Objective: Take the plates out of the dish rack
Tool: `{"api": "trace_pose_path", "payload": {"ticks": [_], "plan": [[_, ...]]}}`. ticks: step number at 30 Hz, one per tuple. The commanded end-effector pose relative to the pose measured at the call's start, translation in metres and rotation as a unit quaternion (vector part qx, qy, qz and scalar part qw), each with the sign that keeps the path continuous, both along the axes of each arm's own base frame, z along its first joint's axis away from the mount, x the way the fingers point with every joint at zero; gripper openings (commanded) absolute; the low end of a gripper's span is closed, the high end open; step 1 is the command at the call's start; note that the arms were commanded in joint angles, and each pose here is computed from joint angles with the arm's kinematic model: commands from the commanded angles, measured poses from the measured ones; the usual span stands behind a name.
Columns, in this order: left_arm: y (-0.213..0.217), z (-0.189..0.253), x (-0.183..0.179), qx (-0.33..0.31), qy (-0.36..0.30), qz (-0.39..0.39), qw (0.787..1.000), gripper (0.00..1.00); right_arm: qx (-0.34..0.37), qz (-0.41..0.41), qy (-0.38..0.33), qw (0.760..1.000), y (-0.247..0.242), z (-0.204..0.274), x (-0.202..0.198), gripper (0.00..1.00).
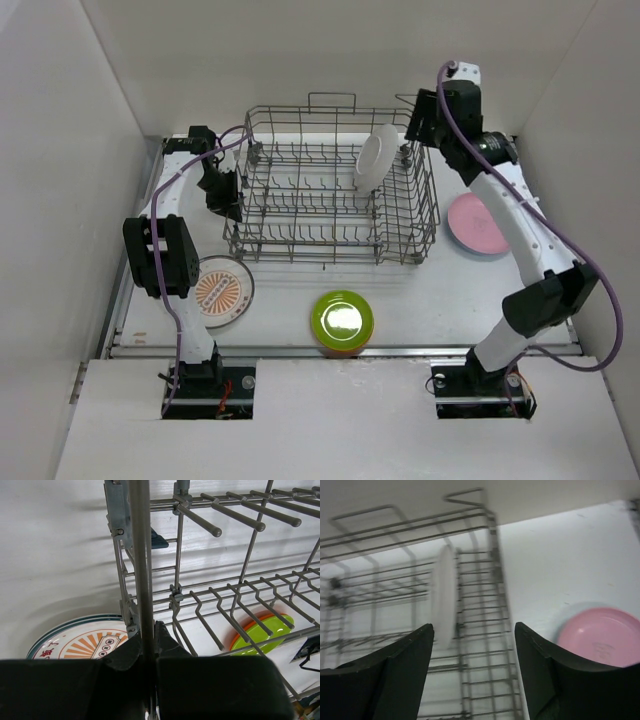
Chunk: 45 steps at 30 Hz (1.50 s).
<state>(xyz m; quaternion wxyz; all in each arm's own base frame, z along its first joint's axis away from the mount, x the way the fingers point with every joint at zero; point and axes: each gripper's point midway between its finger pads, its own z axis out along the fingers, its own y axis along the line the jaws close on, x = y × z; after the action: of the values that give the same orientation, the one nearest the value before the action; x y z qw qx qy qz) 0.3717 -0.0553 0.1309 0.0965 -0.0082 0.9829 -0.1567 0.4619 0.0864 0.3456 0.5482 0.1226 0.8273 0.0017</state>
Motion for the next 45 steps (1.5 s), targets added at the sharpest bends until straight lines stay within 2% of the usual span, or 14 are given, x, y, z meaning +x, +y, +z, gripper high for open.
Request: {"api": "trace_pose_path", "payload": {"ticks": [1,6,12,15,18,19,22,30,35,39,40,42,43,45], "plan": [[0.008,0.023,-0.005,0.013,-0.015,0.009,1.0,0.0,0.035,0.09,-0.02,0.995,0.054,0.0,0.016,0.7],[0.01,0.026,-0.006,0.017,-0.02,0.011,1.0,0.0,0.045,0.081,0.043,0.995,0.078,-0.051,0.043,0.64],[0.01,0.026,-0.008,0.017,-0.02,0.011,1.0,0.0,0.043,0.033,0.086,0.995,0.076,-0.095,0.063,0.87],[0.01,0.026,-0.008,0.017,-0.02,0.011,1.0,0.0,0.043,0.037,0.097,0.994,0.083,-0.112,0.075,0.87],[0.01,0.026,-0.008,0.017,-0.02,0.011,1.0,0.0,0.045,0.06,0.097,0.993,0.093,-0.118,0.084,0.7],[0.01,0.026,-0.008,0.017,-0.02,0.011,1.0,0.0,0.053,0.07,0.087,0.992,0.098,-0.114,0.088,0.46],[0.01,0.026,-0.008,0.017,-0.02,0.011,1.0,0.0,0.049,0.092,0.052,0.993,0.109,-0.088,0.082,0.01],[0.01,0.026,-0.008,0.017,-0.02,0.011,1.0,0.03,-0.062,0.123,-0.1,0.985,0.137,0.028,0.04,0.0],[0.008,0.033,-0.006,0.013,-0.029,0.01,0.999,0.17,-0.182,0.149,-0.183,0.955,0.158,0.091,-0.002,0.0],[0.012,0.06,-0.001,0.013,-0.069,0.015,0.997,0.29,-0.308,0.19,-0.18,0.915,0.184,0.082,-0.037,0.0],[0.014,0.078,0.003,0.007,-0.092,0.019,0.996,0.33,-0.335,0.16,-0.179,0.911,0.179,0.08,-0.044,0.0],[0.018,0.11,0.004,-0.016,-0.134,0.027,0.991,0.57,-0.449,0.172,-0.143,0.865,0.185,0.037,-0.065,0.0],[0.023,0.125,0.004,-0.041,-0.147,0.036,0.988,0.69,-0.462,0.152,-0.155,0.86,0.186,0.033,-0.07,0.0],[0.031,0.165,0.007,-0.086,-0.196,0.045,0.976,0.9,-0.547,0.143,-0.116,0.817,0.179,-0.006,-0.09,0.0]]}}
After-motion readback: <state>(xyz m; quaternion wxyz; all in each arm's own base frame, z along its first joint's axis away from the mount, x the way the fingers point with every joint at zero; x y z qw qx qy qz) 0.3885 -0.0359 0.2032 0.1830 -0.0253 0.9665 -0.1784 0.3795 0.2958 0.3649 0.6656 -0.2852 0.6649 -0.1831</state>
